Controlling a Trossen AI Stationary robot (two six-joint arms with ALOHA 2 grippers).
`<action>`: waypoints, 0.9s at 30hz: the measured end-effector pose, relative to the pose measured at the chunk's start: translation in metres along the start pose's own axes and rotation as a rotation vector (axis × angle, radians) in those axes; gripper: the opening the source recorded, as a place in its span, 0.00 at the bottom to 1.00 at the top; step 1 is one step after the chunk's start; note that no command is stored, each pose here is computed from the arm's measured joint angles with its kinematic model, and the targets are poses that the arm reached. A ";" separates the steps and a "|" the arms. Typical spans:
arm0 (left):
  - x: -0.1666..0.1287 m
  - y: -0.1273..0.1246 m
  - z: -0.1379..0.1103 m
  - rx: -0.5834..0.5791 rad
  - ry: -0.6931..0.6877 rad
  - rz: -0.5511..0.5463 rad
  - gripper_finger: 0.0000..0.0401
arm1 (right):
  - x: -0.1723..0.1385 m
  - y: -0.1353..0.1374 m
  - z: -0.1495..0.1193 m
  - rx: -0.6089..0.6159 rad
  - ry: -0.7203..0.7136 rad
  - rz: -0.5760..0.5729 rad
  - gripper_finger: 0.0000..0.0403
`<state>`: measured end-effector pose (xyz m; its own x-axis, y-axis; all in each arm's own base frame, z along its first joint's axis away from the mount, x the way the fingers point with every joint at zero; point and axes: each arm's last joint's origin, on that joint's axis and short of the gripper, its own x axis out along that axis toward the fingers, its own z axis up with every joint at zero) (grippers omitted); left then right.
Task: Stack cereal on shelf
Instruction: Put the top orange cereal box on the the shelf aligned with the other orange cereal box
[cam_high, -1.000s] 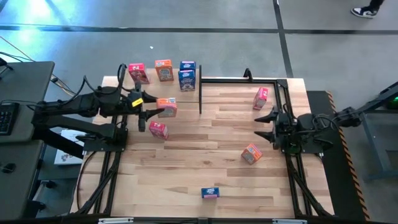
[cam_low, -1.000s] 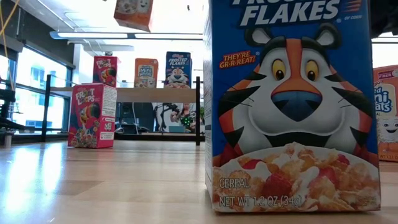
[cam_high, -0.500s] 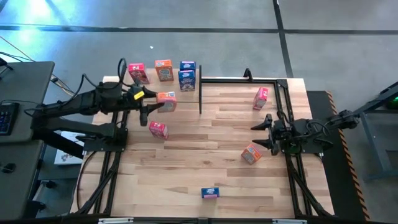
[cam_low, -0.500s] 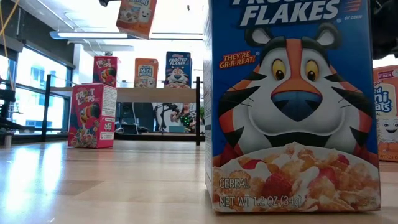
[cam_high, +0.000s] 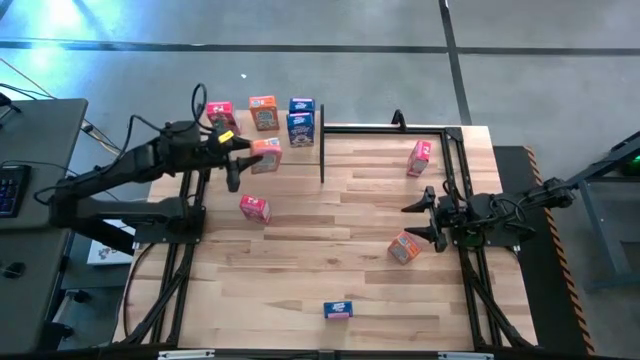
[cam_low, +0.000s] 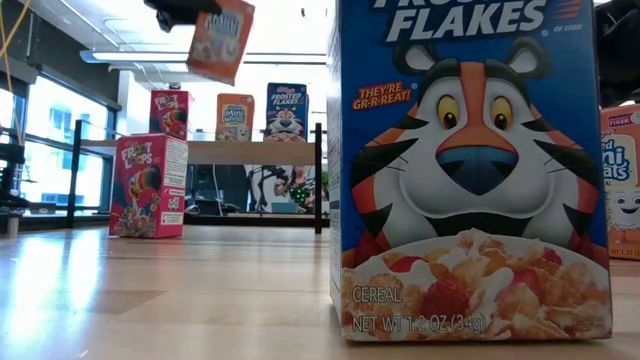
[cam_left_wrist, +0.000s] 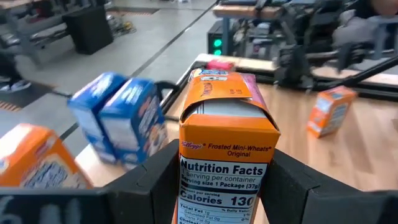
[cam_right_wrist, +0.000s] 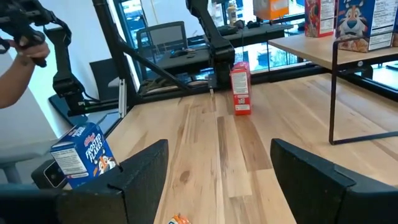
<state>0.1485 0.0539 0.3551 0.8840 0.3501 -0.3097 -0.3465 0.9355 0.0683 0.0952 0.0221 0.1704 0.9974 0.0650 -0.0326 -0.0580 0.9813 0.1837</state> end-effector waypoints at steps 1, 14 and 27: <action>0.003 0.002 -0.005 -0.006 0.006 0.013 0.44 | 0.000 0.000 0.000 -0.003 0.000 0.000 0.68; 0.021 0.020 -0.037 -0.031 -0.025 0.135 0.43 | 0.000 0.000 0.000 0.034 0.001 -0.001 0.68; 0.033 0.037 -0.068 -0.060 -0.048 0.233 0.43 | 0.000 0.000 0.000 0.034 0.002 -0.001 0.68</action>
<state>0.1436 0.0967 0.2826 0.7917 0.5592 -0.2462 -0.5594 0.8254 0.0759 0.0952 0.0221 0.1702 0.9973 0.0646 -0.0351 -0.0555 0.9746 0.2170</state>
